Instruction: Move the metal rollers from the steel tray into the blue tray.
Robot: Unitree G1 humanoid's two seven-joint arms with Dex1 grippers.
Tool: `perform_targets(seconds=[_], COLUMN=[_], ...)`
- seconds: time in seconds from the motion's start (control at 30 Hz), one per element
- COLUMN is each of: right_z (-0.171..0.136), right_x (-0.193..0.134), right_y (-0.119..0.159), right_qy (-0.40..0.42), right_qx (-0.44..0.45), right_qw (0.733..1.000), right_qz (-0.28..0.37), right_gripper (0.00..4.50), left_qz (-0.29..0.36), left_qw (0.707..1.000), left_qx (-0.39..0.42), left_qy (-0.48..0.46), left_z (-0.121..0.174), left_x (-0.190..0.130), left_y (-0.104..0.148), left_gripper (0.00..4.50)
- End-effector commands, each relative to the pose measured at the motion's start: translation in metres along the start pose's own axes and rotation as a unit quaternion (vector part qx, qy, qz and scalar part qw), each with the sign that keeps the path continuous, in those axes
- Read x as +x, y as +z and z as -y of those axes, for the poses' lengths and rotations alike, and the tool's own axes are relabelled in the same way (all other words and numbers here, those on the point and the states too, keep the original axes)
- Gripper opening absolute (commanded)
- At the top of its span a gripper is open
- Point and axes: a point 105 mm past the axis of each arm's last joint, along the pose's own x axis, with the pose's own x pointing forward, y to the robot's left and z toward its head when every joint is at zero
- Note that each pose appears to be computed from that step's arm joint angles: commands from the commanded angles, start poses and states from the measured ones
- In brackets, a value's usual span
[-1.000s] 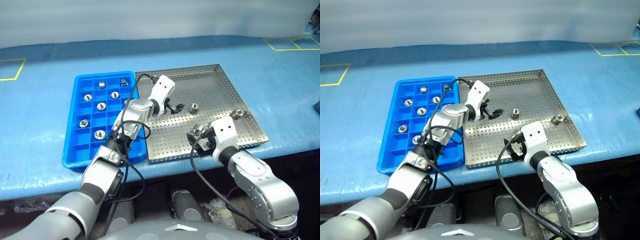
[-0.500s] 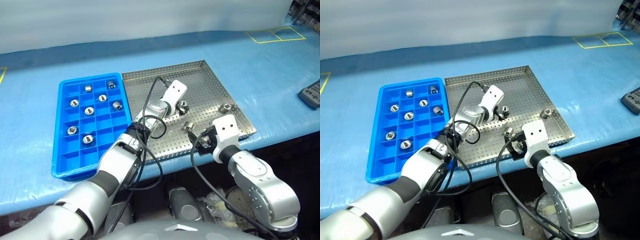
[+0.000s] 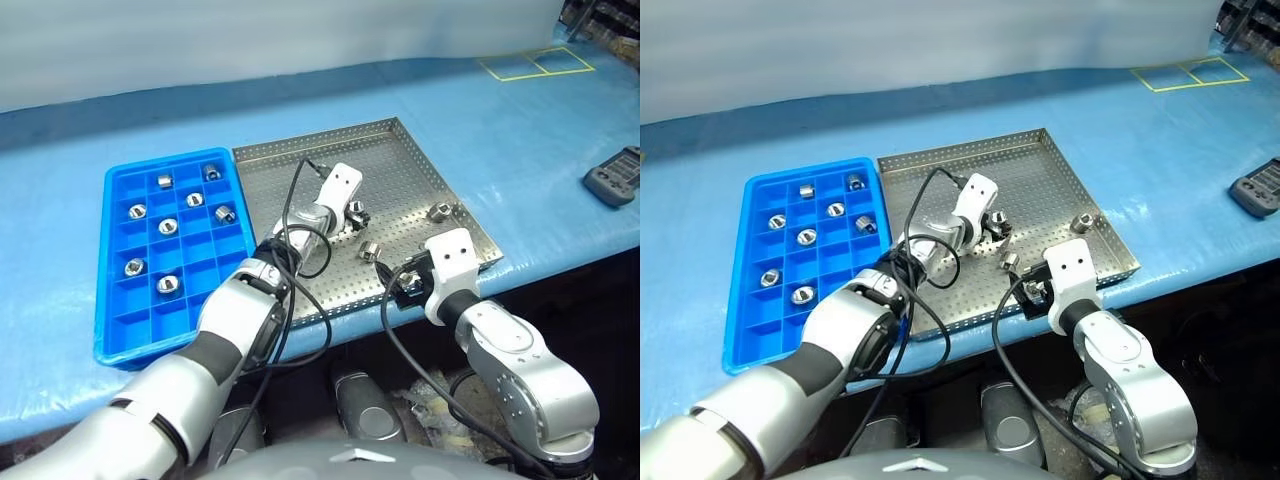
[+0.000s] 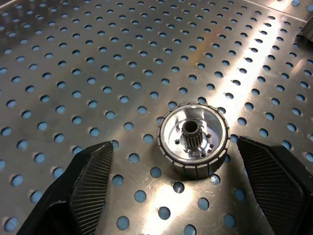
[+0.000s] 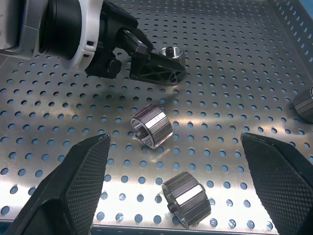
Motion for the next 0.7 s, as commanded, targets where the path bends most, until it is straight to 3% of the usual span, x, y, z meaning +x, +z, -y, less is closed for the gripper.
perform_targets(seconds=[0.03,0.1,0.3,0.33,0.5,0.7], right_z=[-0.001,0.0,0.0,-0.001,-0.011,-0.037], right_x=[-0.005,-0.005,-0.005,-0.004,0.002,0.022], right_y=[0.016,0.016,0.016,0.016,0.018,0.033], right_qy=[-0.002,-0.004,-0.004,-0.002,0.023,0.096], right_qx=[-0.01,-0.009,-0.008,-0.007,-0.01,-0.035], right_qw=[0.999,0.999,0.999,0.999,0.999,0.994], right_qz=[0.034,0.034,0.033,0.032,0.034,0.046], right_gripper=[4.5,4.5,4.5,4.5,4.5,4.5], left_qz=[0.016,0.016,0.031,0.038,0.106,0.194], left_qw=[0.999,0.999,0.999,0.998,0.993,0.98], left_qx=[0.0,-0.004,-0.012,-0.012,-0.016,-0.005], left_qy=[-0.042,-0.043,-0.043,-0.042,-0.049,-0.032], left_z=[0.037,0.036,0.03,0.028,0.012,-0.022], left_x=[0.007,0.007,0.004,0.003,-0.013,-0.074], left_y=[0.014,0.013,0.017,0.02,0.044,0.059], left_gripper=[4.25,3.82,1.82,1.66,1.66,1.66])
